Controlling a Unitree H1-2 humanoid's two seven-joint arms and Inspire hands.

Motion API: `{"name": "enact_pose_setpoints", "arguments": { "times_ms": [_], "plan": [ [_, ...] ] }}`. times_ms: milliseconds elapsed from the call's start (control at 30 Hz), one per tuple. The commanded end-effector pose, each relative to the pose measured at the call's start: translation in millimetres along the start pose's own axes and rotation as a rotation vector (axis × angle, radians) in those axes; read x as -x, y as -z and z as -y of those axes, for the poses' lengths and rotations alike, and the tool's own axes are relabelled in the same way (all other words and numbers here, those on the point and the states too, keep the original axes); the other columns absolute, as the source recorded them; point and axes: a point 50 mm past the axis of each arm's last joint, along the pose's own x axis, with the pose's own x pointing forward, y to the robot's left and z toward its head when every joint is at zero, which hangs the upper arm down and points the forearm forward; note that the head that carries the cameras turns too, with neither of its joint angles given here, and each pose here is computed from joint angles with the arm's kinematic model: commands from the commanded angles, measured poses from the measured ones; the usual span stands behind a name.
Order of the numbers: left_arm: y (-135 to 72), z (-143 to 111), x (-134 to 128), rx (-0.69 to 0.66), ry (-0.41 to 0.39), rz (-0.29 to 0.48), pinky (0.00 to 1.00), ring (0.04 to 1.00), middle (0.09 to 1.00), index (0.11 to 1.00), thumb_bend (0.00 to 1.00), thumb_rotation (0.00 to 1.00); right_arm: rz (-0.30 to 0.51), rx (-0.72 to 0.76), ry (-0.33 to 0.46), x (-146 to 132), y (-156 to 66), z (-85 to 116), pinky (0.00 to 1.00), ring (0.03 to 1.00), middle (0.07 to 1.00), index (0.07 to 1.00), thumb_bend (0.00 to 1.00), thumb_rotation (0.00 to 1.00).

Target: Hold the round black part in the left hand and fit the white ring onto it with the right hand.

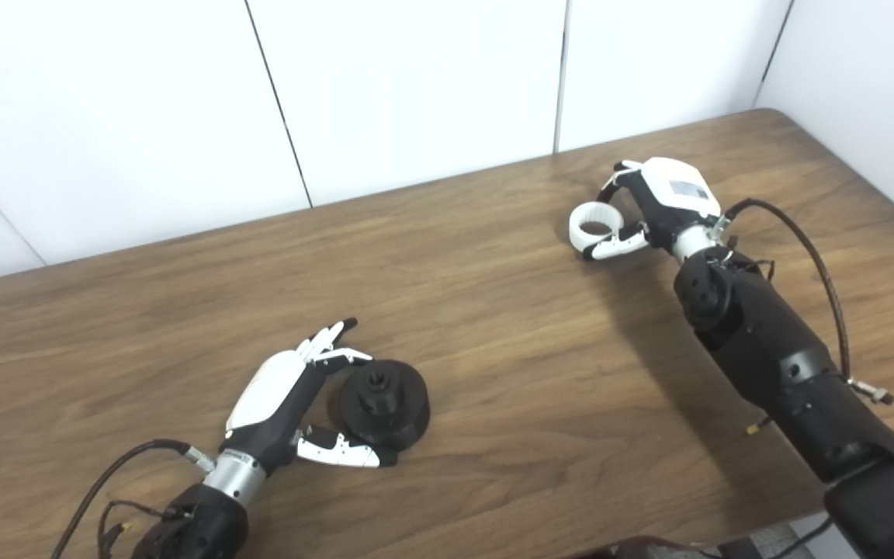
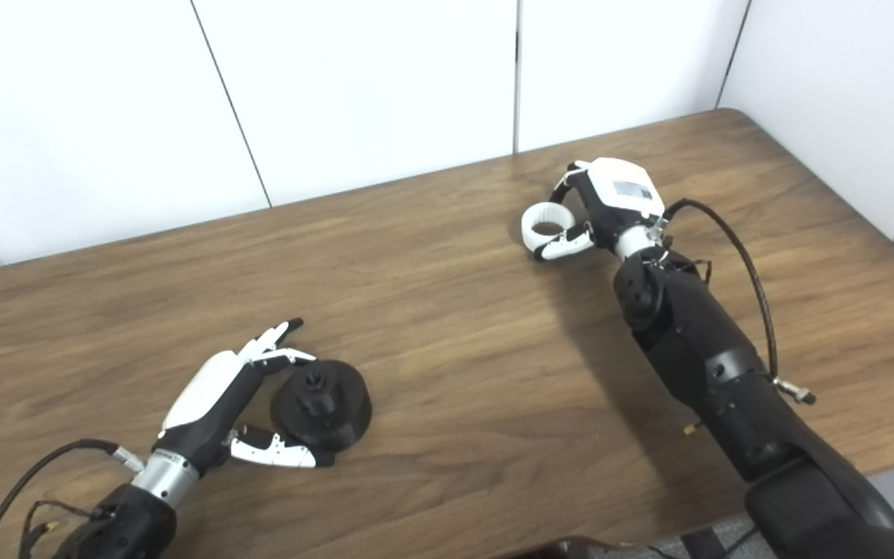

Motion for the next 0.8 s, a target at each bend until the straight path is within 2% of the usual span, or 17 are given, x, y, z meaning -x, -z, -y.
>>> {"name": "enact_pose_setpoints", "arguments": {
  "times_ms": [0, 133, 367, 567, 767],
  "plan": [
    [-6, -16, -5, -0.032, -0.032, 0.032, 1.0, 1.0, 1.0, 0.641, 0.99, 0.37, 0.071, 0.002, 0.124, -7, -14, 36, 0.86, 0.875, 0.894, 0.613, 0.74, 0.29],
    [-6, -16, -6, -0.033, -0.031, 0.029, 1.0, 1.0, 1.0, 0.64, 0.99, 0.37, 0.107, -0.028, 0.177, -3, -23, 54, 0.89, 0.883, 0.894, 0.616, 0.73, 0.28],
    [-7, -17, -8, -0.029, -0.032, 0.028, 1.0, 1.0, 1.0, 0.64, 0.99, 0.37, 0.169, -0.061, 0.248, 1, -33, 80, 0.91, 0.898, 0.9, 0.623, 0.74, 0.31],
    [-6, -18, -8, -0.031, -0.039, 0.028, 1.0, 1.0, 1.0, 0.64, 0.99, 0.37, 0.194, -0.059, 0.271, 5, -41, 93, 0.93, 0.903, 0.91, 0.623, 0.74, 0.34],
    [-13, -16, -12, -0.03, -0.042, 0.03, 1.0, 1.0, 1.0, 0.642, 0.99, 0.36, 0.233, -0.058, 0.286, 10, -45, 102, 0.91, 0.901, 0.906, 0.621, 0.76, 0.32]
  ]
}}
